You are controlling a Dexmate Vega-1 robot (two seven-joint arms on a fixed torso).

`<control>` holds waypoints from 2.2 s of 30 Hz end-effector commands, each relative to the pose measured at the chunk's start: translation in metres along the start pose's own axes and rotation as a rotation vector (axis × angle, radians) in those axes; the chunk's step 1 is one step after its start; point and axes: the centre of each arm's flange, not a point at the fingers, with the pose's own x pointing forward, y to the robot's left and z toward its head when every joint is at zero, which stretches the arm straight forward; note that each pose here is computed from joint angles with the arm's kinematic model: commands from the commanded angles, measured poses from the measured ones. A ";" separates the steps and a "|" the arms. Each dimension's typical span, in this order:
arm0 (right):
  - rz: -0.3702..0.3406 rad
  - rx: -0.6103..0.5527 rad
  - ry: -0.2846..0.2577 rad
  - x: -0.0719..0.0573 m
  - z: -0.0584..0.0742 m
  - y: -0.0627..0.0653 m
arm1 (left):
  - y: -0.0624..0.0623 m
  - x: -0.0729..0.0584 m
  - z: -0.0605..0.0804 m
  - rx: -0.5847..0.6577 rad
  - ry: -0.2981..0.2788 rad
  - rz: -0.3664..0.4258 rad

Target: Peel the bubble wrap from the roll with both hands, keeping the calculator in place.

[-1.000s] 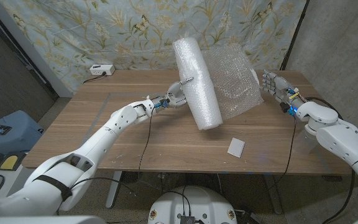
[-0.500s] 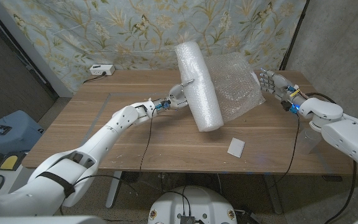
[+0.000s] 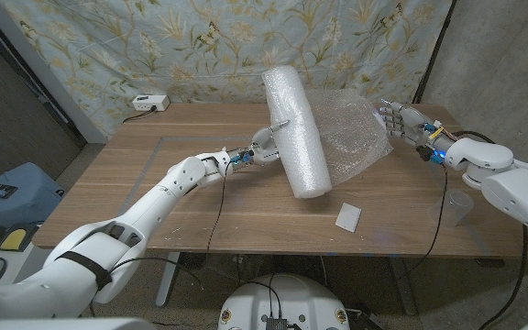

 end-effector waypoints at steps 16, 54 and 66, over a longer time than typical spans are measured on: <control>0.114 0.003 0.100 0.008 0.005 0.002 | -0.007 0.005 -0.004 0.038 0.025 -0.053; 0.181 0.011 0.150 0.020 -0.024 -0.030 | -0.029 0.015 0.002 0.128 0.068 -0.186; 0.224 0.033 0.143 0.035 -0.047 -0.047 | -0.041 0.013 0.009 0.157 0.088 -0.221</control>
